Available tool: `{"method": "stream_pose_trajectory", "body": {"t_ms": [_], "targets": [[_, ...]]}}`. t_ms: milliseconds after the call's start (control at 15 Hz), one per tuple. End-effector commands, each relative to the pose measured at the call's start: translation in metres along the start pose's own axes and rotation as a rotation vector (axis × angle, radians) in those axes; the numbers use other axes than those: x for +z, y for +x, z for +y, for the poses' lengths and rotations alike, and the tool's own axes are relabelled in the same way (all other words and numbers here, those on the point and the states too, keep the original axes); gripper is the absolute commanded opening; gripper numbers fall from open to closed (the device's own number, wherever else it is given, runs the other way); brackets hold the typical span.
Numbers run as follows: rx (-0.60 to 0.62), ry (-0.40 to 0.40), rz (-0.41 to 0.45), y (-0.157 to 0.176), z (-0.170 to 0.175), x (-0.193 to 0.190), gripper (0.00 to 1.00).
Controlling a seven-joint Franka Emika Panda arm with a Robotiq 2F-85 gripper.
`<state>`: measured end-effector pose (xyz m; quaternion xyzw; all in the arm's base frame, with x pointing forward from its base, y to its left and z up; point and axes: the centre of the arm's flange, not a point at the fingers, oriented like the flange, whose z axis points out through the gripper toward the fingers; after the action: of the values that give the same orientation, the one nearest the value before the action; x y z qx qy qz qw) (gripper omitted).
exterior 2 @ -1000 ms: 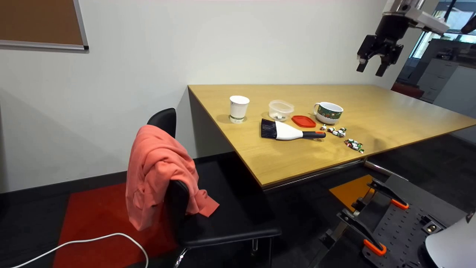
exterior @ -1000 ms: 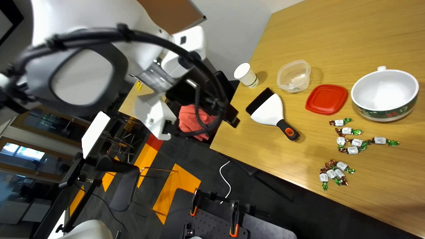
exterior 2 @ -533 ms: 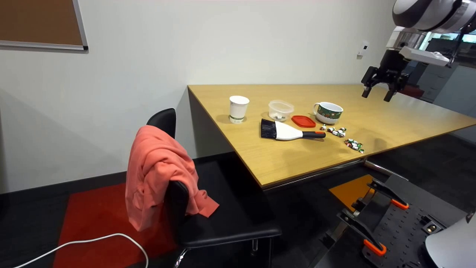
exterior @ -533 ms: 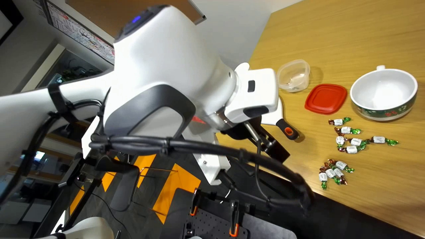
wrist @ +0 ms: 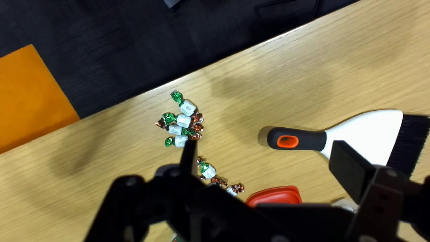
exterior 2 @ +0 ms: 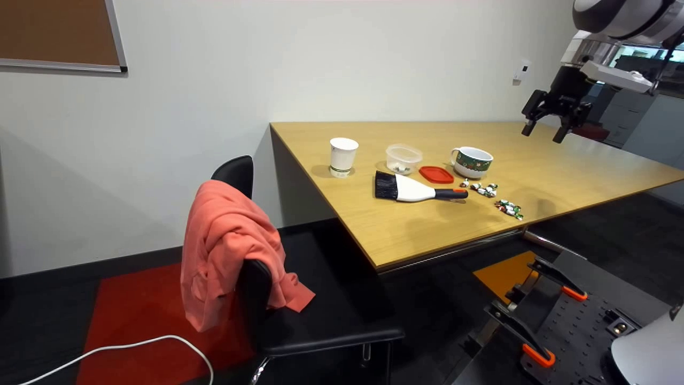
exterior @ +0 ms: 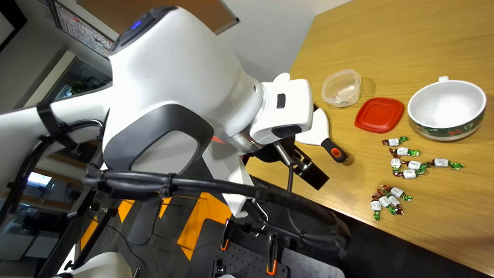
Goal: Place one piece of candy in the clear bowl
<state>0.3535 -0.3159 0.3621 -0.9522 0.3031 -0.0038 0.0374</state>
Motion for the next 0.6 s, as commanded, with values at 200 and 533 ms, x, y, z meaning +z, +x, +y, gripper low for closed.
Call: {"method": "stream_pose_trajectory", "body": {"t_ms": [200, 533], "targets": [[0.095, -0.013, 0.015, 0.018, 0.007, 0.023, 1.00], [0.180, -0.059, 0.045, 0.039, 0.015, 0.058, 1.00]]}}
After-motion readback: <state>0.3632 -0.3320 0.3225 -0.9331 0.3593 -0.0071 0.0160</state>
